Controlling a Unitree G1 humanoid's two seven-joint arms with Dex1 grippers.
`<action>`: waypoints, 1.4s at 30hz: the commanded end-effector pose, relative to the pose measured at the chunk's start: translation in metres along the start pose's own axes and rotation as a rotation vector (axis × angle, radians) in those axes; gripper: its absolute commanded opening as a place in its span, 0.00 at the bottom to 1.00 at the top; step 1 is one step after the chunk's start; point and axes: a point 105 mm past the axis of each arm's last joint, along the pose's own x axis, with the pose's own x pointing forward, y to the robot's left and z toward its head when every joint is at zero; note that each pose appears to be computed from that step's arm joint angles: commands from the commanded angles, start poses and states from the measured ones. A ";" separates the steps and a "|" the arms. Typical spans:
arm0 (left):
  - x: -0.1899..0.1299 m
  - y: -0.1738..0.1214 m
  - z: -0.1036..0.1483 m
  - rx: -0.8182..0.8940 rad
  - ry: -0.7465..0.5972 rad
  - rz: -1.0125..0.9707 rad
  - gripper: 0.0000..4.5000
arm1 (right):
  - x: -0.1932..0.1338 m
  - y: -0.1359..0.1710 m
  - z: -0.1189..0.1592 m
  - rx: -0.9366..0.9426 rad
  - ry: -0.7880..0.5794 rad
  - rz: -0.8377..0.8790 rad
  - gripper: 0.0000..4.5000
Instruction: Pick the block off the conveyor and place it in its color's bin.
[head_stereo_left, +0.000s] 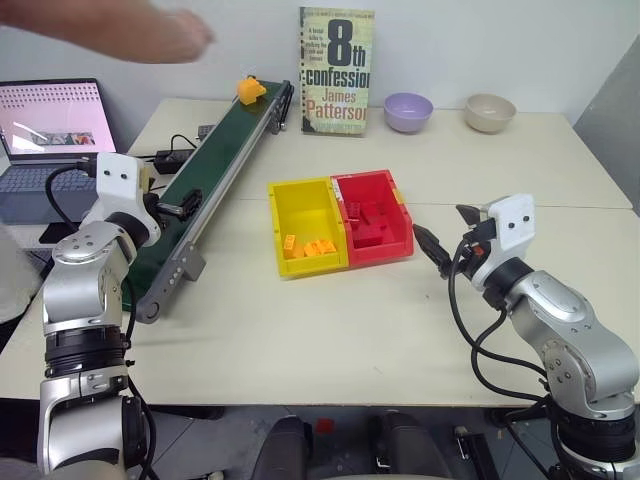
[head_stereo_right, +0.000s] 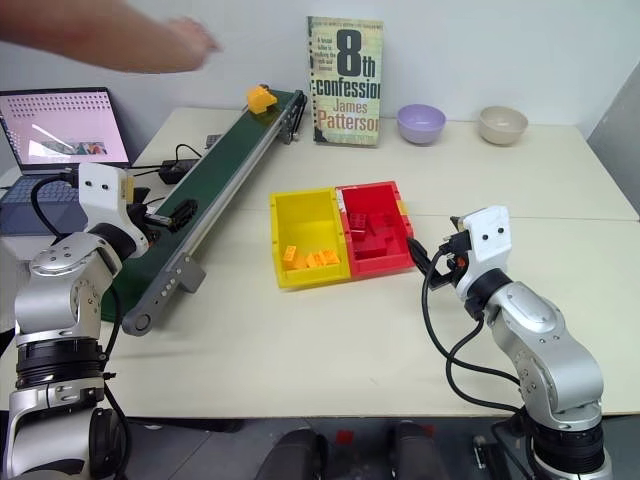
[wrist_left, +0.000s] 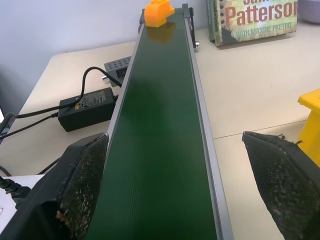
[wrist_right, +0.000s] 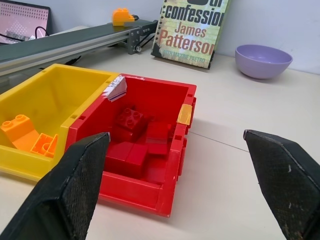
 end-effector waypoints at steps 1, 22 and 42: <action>-0.003 0.006 0.018 0.031 -0.050 0.012 0.99 | -0.003 -0.004 0.012 -0.017 -0.051 -0.019 1.00; -0.013 0.013 0.012 -0.003 -0.054 0.065 0.99 | 0.005 0.019 0.027 -0.037 -0.077 0.201 1.00; -0.004 0.017 -0.001 -0.012 -0.024 0.059 0.99 | 0.001 0.062 0.040 -0.028 -0.087 0.582 1.00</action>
